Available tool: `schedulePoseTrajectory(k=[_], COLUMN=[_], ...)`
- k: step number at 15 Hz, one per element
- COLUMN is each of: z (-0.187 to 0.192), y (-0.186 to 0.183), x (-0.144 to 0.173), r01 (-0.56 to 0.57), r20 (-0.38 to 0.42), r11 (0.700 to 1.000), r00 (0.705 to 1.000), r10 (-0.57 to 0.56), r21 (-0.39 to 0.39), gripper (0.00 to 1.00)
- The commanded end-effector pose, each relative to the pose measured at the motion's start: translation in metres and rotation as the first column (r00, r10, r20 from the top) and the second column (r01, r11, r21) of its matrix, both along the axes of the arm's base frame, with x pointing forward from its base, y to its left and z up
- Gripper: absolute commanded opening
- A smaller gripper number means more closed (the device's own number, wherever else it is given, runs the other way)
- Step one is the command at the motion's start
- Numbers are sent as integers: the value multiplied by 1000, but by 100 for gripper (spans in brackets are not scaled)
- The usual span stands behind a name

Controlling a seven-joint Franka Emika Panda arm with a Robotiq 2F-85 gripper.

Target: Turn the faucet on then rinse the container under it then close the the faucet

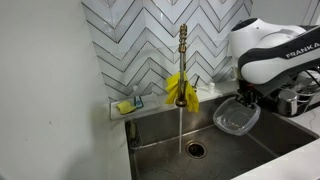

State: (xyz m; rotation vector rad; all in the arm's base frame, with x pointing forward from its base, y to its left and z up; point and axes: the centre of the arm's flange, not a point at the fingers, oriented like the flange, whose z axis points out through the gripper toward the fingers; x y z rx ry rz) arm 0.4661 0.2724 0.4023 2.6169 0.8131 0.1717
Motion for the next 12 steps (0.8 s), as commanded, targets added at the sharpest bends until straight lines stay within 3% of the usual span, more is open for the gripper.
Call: schedulePoseTrajectory(k=[1, 6, 12], z=[23, 40, 52], y=[22, 45, 64], x=[-3, -7, -16], r01=[-46, -108, -101], r20=[135, 292, 413], r11=[989, 932, 803], r00=[989, 931, 816], r10=[66, 217, 404], r21=[-141, -346, -587], gripper=[1, 1, 1])
